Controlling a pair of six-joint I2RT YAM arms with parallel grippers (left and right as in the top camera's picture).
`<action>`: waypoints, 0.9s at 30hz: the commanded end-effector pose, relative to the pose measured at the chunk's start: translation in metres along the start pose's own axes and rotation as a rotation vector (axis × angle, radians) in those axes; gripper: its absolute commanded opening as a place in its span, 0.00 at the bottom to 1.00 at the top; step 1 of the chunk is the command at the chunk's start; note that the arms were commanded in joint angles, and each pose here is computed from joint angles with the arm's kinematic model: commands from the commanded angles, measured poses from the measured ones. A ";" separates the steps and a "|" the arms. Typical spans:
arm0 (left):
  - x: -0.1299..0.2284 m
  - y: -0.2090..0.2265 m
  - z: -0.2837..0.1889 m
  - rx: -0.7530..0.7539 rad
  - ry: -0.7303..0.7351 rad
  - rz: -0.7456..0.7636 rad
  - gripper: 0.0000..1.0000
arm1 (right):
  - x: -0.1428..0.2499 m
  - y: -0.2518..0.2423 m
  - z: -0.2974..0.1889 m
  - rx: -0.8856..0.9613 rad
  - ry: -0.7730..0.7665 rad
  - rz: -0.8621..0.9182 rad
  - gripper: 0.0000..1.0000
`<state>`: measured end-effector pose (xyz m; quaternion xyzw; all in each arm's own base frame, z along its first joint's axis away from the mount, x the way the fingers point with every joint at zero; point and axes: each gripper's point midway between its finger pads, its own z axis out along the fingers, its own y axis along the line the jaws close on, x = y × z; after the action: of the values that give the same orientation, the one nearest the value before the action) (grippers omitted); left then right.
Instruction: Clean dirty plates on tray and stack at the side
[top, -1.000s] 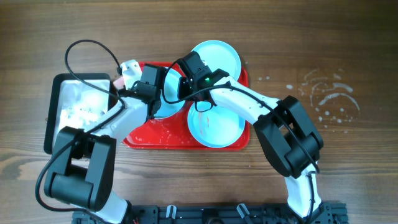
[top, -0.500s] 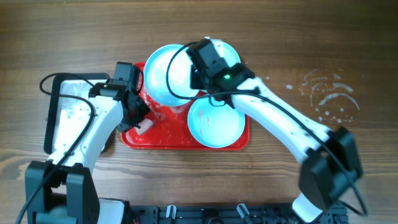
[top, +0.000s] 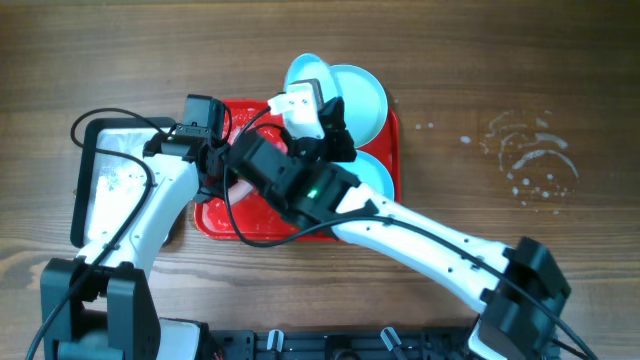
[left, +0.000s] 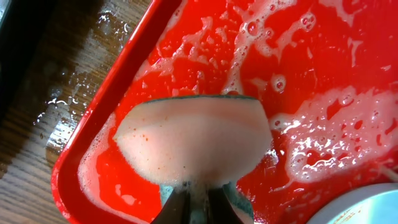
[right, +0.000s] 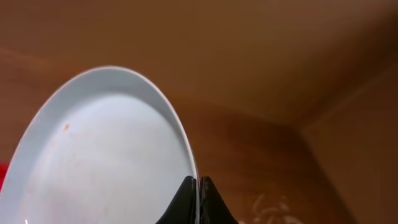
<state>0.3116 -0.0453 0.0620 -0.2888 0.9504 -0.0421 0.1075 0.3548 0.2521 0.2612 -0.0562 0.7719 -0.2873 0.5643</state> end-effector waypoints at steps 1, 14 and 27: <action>-0.009 -0.001 -0.006 0.007 -0.036 0.009 0.04 | -0.012 -0.009 -0.017 0.149 -0.093 0.008 0.04; -0.009 -0.001 -0.006 0.007 -0.036 0.008 0.04 | -0.017 0.022 -0.016 0.061 -0.086 -0.149 0.04; -0.009 -0.001 -0.006 0.007 -0.037 0.008 0.04 | 0.053 0.090 0.009 -0.607 0.333 0.050 0.04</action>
<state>0.3138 -0.0450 0.0625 -0.2889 0.9498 -0.0423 0.1123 0.3674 0.2847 0.1840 -0.1570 0.8617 -0.1687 0.4520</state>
